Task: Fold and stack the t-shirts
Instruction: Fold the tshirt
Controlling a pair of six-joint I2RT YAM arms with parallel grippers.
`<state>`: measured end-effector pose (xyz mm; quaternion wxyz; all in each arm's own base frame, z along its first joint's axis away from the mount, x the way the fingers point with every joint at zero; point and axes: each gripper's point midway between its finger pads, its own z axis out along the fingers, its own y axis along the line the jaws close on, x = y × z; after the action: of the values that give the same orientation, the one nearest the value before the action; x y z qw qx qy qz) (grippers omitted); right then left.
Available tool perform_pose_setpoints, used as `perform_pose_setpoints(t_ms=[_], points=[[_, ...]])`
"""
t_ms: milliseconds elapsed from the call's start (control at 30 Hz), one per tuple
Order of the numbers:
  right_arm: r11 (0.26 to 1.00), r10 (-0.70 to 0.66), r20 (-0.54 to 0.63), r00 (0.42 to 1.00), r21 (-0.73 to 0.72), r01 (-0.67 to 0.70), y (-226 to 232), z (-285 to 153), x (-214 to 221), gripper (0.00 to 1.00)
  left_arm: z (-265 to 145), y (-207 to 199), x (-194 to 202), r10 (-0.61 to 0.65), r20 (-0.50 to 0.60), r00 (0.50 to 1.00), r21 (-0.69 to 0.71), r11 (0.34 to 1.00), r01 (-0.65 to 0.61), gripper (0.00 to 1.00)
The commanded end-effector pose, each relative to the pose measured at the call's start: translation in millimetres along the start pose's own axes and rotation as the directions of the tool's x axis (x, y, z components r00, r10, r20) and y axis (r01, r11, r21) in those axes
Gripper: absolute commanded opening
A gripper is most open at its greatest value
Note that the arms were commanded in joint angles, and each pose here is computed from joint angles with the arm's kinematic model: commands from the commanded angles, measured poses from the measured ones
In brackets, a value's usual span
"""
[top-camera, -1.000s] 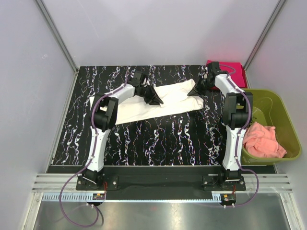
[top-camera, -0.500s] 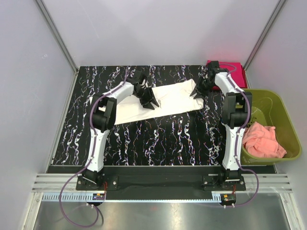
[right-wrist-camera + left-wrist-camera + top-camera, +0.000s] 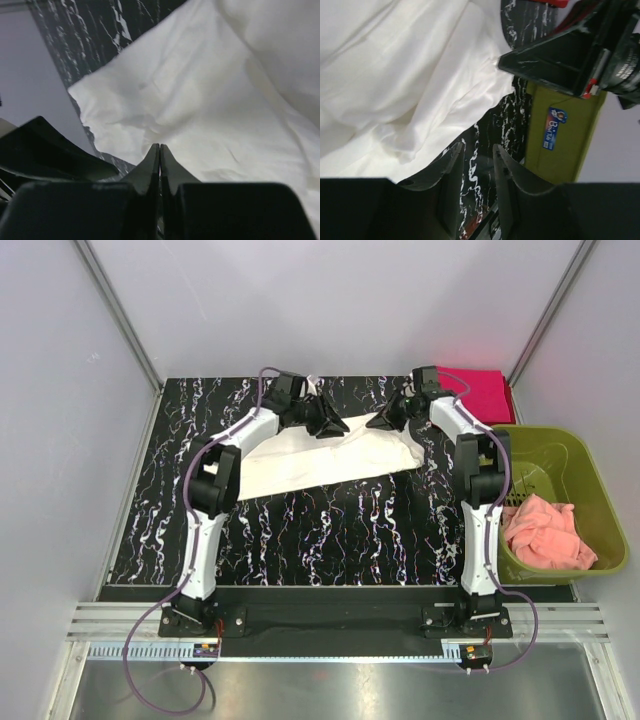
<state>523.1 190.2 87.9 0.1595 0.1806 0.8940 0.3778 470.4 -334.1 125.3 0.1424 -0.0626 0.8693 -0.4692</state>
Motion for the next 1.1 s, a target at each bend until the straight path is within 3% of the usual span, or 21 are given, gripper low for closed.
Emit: perform_pose_setpoints(t_ms=[0, 233, 467, 767, 867, 1067], points=[[0.974, 0.081, -0.017, 0.997, -0.209, -0.082, 32.3, 19.8, -8.3, 0.04, 20.3, -6.2, 2.3, -0.005, -0.029, 1.000, 0.112, 0.994, 0.008, 0.33], [0.961, 0.162, -0.052, 0.985, -0.217, -0.169, 8.1, 52.0, -7.1, 0.00, 34.8, 19.3, 6.2, -0.019, -0.035, 0.999, 0.078, 0.997, 0.022, 0.32], [0.947, 0.160, 0.016, 0.987, -0.284, -0.149, -11.3, 72.2, -22.5, 0.00, 56.2, 50.9, -4.3, -0.014, -0.024, 1.000, 0.044, 0.999, 0.015, 0.32], [0.963, 0.184, 0.051, 0.982, -0.209, -0.170, -59.5, 78.0, -29.5, 0.00, 52.9, 100.0, -10.2, -0.024, -0.026, 0.999, -0.041, 0.999, 0.023, 0.33], [0.974, 0.157, 0.038, 0.987, -0.170, -0.149, -58.2, 74.1, -30.0, 0.00, 47.2, 92.7, -13.9, 0.010, -0.028, 1.000, -0.051, 0.999, -0.012, 0.36], [0.992, 0.087, 0.055, 0.995, -0.096, -0.081, -40.6, 50.0, -38.5, 0.02, 15.2, 20.0, -25.7, 0.095, -0.002, 0.995, 0.036, 0.995, -0.095, 0.52]])
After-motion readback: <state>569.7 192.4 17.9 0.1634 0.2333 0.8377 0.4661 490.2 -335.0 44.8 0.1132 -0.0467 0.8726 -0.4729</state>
